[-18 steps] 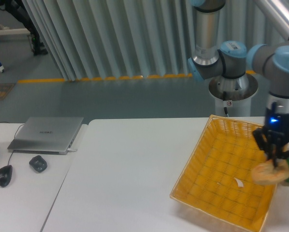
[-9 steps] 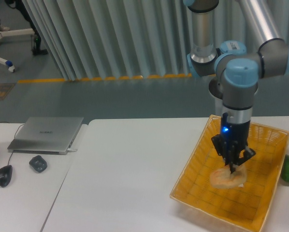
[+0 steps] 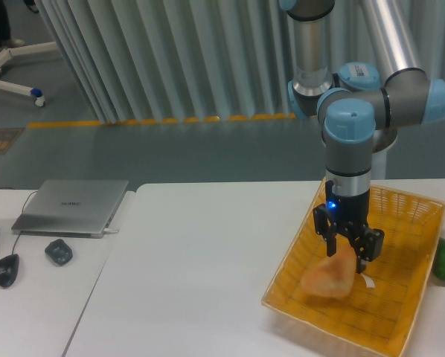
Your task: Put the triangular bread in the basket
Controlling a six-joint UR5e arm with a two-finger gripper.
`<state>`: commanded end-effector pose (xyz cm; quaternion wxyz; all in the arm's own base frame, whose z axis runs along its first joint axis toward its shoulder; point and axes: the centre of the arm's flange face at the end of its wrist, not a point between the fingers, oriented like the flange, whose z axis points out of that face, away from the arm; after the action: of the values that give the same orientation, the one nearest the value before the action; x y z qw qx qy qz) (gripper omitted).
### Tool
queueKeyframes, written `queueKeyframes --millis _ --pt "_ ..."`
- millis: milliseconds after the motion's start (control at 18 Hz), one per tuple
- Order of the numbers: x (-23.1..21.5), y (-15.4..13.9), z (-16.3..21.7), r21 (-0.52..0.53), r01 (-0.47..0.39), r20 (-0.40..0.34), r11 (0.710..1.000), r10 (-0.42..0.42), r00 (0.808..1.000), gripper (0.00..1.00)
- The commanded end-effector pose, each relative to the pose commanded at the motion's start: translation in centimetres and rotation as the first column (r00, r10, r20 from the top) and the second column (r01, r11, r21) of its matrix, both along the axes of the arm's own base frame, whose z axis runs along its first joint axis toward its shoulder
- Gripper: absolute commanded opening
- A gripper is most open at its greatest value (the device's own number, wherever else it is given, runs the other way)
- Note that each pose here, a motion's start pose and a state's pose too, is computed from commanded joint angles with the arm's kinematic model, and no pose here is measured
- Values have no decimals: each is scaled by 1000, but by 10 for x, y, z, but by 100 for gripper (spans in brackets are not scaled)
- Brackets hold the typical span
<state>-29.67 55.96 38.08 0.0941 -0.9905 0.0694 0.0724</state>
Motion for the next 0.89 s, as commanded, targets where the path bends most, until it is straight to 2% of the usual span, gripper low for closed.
queueKeyframes --millis 167,278,333,389,611,722,889 --pt "-2 0 -5 -48 -3 -47 999 1 999 100" --pt "-8 -6 -2 -72 93 -62 993 -97 993 100" --pt "-16 -11 0 -89 168 -75 982 -175 982 100" --pt "-19 -13 0 -98 199 -80 975 -207 975 100" --pt "-54 -35 4 -127 224 -75 966 -234 969 100" --pt "-72 -50 3 -156 273 -53 949 -284 957 100" --pt "-96 -68 10 -190 359 -32 914 -372 928 100"
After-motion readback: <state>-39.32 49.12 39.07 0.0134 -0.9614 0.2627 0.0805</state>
